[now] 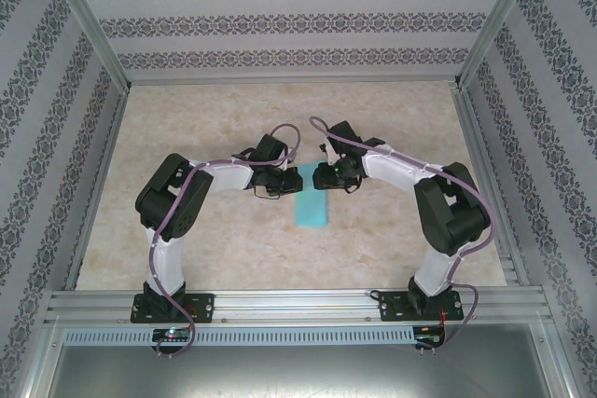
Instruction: Fold a paper plane with a square sheet of paper (pick it up from the middle)
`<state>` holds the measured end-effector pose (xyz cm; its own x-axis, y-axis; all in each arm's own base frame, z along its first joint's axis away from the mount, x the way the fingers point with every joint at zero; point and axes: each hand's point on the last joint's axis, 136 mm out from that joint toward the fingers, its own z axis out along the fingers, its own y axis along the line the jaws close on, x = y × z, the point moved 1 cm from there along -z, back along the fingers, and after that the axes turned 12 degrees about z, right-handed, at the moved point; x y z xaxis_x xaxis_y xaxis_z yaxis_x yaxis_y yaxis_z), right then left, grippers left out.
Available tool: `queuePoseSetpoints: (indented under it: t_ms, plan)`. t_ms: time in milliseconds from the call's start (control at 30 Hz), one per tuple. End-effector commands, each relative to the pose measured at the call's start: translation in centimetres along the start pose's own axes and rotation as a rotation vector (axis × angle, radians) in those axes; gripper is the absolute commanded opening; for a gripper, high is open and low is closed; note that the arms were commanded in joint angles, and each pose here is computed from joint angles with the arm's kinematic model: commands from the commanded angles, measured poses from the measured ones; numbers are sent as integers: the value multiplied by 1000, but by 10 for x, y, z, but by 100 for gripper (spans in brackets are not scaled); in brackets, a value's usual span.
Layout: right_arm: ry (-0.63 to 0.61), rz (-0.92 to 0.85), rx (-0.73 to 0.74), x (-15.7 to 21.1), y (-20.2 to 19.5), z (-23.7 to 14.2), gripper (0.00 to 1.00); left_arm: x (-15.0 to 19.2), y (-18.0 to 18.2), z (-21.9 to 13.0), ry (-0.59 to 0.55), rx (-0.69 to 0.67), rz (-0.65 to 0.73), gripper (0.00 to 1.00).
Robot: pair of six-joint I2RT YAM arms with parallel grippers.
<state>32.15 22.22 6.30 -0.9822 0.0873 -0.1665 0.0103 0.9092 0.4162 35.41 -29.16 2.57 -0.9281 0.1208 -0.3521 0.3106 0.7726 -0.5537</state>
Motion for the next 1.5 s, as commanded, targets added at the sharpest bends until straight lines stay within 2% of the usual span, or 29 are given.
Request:
queuePoseSetpoints:
  t_ms: [0, 100, 233, 867, 1167, 1467]
  plan:
    - [42, 83, -146, 12, 18, -1, 35, 49, 42, 21, 149, -152, -38, 12]
    - [57, 124, -211, 18, 24, 3, 27, 50, 43, 22, 153, -155, -37, 12]
    - [77, 129, -193, 20, 14, 15, 21, 50, 43, 23, 156, -155, -35, 12]
    - [120, 168, -134, 30, -32, 41, 17, 56, 51, 24, 176, -192, -27, 12]
    - [29, 165, -272, -2, 7, 11, 13, 57, 52, 23, 183, -197, -21, 12]
    - [51, 187, -207, -17, -13, 33, 5, 57, 53, 23, 185, -200, -17, 12]
